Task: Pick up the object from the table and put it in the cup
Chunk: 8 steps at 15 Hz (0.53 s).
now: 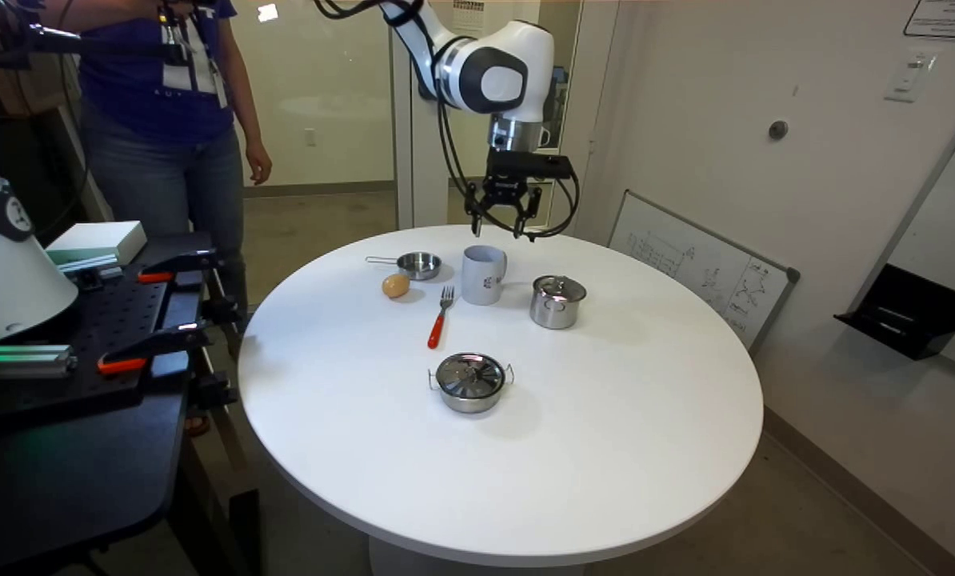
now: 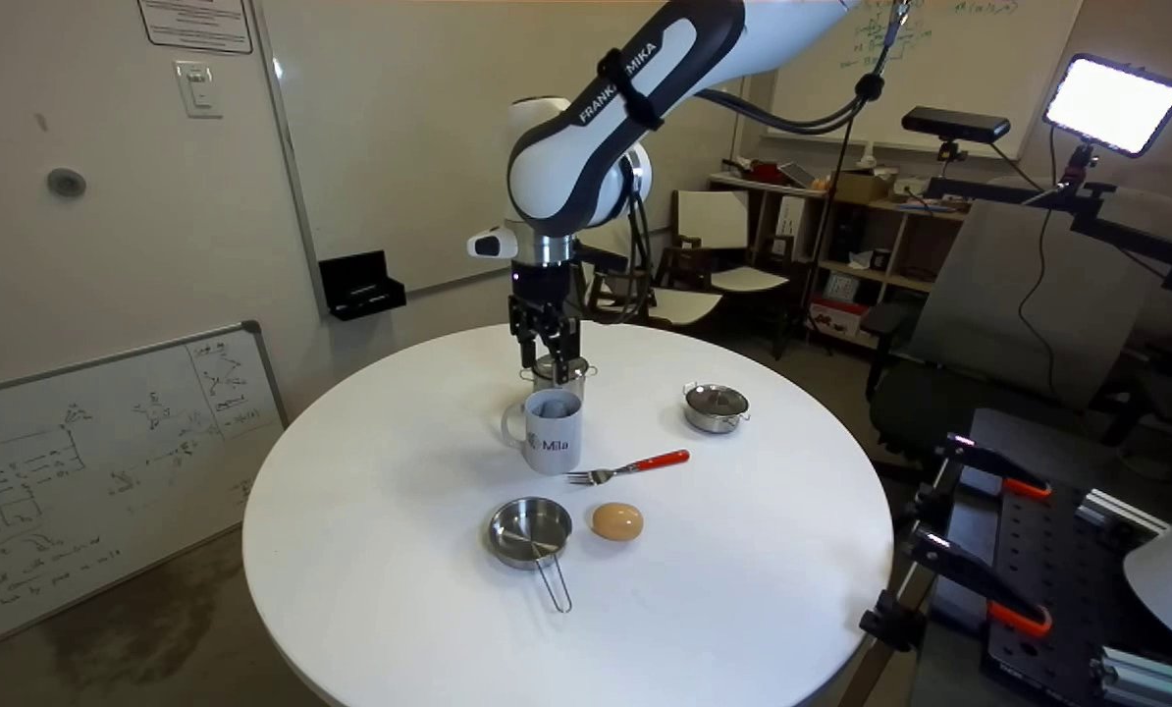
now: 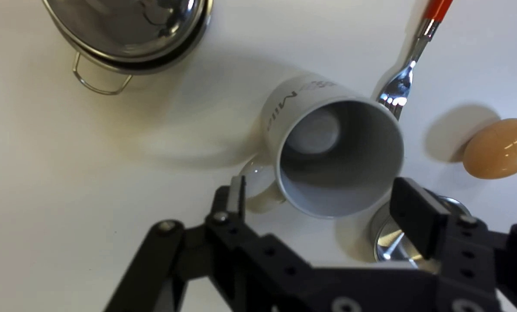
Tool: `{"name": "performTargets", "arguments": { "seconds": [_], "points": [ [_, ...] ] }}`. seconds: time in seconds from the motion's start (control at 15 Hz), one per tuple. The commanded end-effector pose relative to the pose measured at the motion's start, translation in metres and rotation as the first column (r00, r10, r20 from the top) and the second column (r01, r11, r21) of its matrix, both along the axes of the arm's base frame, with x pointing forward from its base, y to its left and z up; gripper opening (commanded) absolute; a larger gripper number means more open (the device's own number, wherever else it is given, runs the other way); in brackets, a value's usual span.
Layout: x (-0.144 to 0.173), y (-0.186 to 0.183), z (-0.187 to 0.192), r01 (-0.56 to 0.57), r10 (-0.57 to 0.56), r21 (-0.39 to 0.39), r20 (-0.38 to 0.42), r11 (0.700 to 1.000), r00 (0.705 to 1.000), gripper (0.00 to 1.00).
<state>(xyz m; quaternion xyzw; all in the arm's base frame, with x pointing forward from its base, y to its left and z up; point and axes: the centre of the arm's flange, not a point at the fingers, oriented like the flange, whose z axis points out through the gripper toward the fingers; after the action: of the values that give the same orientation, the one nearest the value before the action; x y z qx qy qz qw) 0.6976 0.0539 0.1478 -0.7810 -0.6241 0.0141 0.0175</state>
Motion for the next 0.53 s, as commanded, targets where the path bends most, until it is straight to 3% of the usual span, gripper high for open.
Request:
{"name": "performTargets", "arguments": {
  "seconds": [0.0,0.47],
  "points": [
    [0.007,0.000,0.006,0.024,-0.023,-0.019,0.027,1.000,0.999,1.00],
    [0.005,-0.005,0.038,0.025,-0.024,-0.015,0.074,1.000,0.997,1.00]
  ]
}}
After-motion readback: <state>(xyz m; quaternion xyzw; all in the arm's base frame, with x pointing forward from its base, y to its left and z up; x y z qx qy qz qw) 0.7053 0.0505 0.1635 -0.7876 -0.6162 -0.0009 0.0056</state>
